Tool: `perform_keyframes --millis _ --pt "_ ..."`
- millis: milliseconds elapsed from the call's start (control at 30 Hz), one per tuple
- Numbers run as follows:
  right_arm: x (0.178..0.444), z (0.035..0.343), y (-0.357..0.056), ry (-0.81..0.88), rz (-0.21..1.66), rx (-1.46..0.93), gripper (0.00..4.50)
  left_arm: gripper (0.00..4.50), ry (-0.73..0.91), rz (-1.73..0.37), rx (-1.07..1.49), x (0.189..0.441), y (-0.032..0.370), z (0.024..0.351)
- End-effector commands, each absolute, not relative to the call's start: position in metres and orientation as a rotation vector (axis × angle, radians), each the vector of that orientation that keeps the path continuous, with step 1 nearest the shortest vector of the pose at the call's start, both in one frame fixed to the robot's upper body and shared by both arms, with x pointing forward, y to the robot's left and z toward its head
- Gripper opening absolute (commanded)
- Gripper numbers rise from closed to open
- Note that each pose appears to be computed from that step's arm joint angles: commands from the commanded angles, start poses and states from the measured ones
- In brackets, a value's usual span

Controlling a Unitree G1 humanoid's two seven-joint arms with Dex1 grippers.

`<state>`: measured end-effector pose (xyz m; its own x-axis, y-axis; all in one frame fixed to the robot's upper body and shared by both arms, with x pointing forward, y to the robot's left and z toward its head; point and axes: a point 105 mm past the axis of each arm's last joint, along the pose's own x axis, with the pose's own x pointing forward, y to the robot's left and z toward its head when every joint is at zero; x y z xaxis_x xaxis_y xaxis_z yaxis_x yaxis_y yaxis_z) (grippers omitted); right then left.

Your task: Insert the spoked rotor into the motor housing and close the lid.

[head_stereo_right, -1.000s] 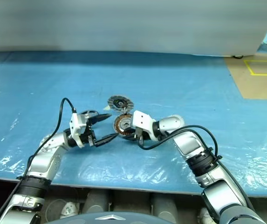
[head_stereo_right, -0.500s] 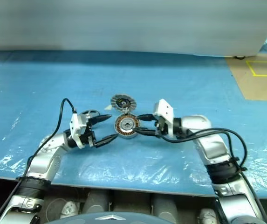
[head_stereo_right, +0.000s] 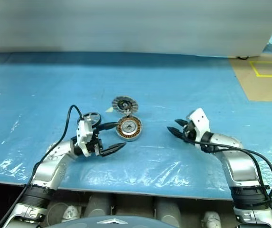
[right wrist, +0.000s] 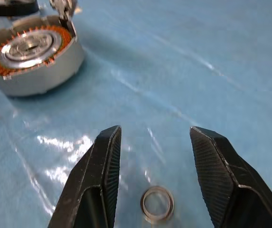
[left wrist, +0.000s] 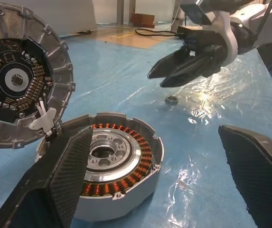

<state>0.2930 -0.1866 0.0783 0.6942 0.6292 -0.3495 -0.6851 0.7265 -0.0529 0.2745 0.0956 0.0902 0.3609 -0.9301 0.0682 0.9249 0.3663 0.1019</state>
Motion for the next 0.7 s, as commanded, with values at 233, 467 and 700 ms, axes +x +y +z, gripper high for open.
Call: perform_keyframes --millis 233,467,700 --pt "0.281 0.060 -0.196 0.358 0.743 -0.244 2.38 4.50 -0.128 -1.221 0.051 0.270 0.096 0.094" --pt "0.278 0.053 -0.202 0.373 0.732 -0.279 2.38 4.50 -0.123 -1.223 0.052 0.270 0.097 0.093" --pt "0.274 0.050 -0.214 0.395 0.728 -0.290 2.38 4.50 -0.117 -1.225 0.051 0.269 0.096 0.090"
